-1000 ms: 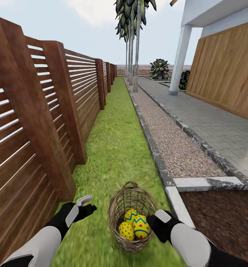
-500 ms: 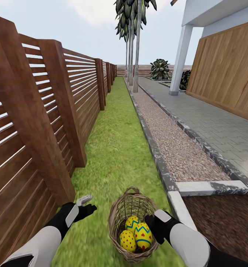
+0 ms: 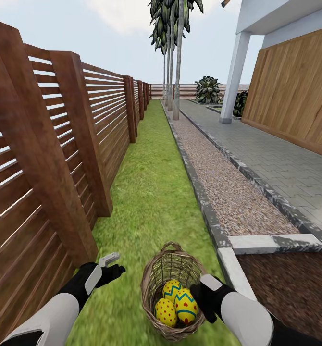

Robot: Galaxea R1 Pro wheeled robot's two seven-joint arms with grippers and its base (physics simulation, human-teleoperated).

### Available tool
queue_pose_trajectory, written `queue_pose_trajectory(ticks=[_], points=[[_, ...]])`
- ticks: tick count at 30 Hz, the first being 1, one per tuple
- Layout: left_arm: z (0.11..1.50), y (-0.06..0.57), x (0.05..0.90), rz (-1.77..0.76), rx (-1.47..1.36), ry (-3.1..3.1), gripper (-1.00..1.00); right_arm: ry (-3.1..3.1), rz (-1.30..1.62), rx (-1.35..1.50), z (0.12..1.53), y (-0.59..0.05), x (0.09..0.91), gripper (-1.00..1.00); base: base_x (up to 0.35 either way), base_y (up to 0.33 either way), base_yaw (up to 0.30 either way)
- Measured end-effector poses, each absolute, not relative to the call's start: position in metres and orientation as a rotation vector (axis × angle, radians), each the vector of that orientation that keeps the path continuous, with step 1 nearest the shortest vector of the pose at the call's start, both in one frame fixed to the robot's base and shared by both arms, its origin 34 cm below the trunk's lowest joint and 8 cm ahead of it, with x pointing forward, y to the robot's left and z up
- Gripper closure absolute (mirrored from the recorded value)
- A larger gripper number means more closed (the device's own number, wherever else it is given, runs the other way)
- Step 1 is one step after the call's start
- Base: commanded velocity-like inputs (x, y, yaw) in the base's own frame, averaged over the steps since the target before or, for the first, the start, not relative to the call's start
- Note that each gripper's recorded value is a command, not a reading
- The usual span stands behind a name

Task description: Take the three Easter eggs out of the wicker basket on the lawn in the garden, then place them on the lawn next to a single tree (choose any tree) so that all three eggs are next to the same tree and none are left in the basket.

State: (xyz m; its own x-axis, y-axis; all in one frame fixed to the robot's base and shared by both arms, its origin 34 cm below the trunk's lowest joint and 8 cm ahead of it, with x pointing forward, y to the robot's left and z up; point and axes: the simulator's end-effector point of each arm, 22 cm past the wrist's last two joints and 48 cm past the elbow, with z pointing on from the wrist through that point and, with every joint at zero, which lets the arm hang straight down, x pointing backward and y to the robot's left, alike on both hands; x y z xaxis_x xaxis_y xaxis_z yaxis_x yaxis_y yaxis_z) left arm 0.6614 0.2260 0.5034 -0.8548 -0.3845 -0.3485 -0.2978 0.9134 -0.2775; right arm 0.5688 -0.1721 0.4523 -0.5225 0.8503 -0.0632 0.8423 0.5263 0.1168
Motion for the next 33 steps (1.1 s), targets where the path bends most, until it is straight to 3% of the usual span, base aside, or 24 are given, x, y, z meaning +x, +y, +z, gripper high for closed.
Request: queue_pose_trajectory(ticks=[9, 13, 17, 33], points=[[0.504, 0.226, 0.662, -0.3, -0.497, 2.669, -1.0, 2.585, 0.057, 1.532, 0.451, -0.185, 0.569, -1.0, 0.0, 0.0, 0.0], [0.512, 0.226, 0.671, -0.301, -0.492, 2.644, -1.0, 2.48, -0.065, 1.766, 0.45, -0.194, 0.55, -1.0, 0.0, 0.0, 0.0], [0.514, 0.222, 0.673, -0.309, -0.486, 2.637, -1.0, 2.368, -0.002, 2.099, 0.448, -0.173, 0.533, -1.0, 0.0, 0.0, 0.0], [0.515, 0.217, 0.674, -0.317, -0.483, 2.634, -1.0, 2.139, 0.217, 2.468, 0.44, -0.138, 0.523, -1.0, 0.0, 0.0, 0.0]])
